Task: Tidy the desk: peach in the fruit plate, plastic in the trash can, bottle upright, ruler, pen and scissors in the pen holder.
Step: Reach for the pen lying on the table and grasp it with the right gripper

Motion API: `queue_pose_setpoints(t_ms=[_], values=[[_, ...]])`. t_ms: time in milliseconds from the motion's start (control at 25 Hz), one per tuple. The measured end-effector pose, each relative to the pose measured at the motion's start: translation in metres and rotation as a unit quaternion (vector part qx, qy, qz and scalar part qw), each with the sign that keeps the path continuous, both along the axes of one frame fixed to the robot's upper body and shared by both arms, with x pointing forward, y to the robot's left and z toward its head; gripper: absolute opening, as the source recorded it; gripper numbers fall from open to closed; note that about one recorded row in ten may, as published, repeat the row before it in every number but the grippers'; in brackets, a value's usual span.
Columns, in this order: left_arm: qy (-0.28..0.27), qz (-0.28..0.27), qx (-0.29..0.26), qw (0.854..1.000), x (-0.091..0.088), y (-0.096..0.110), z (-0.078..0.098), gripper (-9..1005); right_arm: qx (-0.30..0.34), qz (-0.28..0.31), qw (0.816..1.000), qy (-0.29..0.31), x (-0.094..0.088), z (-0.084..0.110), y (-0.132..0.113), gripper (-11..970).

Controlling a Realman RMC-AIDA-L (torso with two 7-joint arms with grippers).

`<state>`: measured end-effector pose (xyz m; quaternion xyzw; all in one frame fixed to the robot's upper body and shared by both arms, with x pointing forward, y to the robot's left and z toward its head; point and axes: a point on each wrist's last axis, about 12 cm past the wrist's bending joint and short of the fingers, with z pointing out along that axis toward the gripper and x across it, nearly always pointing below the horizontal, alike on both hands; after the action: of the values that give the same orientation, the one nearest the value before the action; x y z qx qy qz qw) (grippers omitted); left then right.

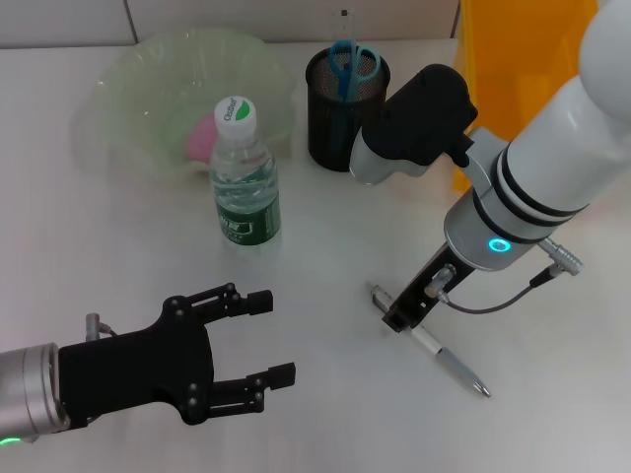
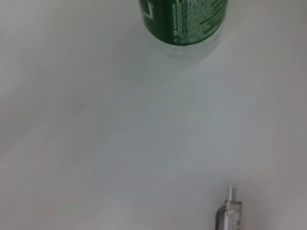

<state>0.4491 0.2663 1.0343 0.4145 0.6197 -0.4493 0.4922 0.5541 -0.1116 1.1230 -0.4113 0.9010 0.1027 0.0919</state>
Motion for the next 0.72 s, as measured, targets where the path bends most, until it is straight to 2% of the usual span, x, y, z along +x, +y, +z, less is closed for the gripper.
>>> queue_pose_setpoints(t_ms=[360,720], values=[[0.000,0.000,-0.001,1.000,-0.0006,0.0001,-0.0002,795,-0.014,0.002,1.000,0.009,0.0009,-0.0067,0.0015,266],[-0.002,-0.001,-0.001,1.000,-0.0004,0.0005,0.0005,795,-0.002,0.006,1.000,-0.005,-0.0008,-0.0013,0.0039,182]])
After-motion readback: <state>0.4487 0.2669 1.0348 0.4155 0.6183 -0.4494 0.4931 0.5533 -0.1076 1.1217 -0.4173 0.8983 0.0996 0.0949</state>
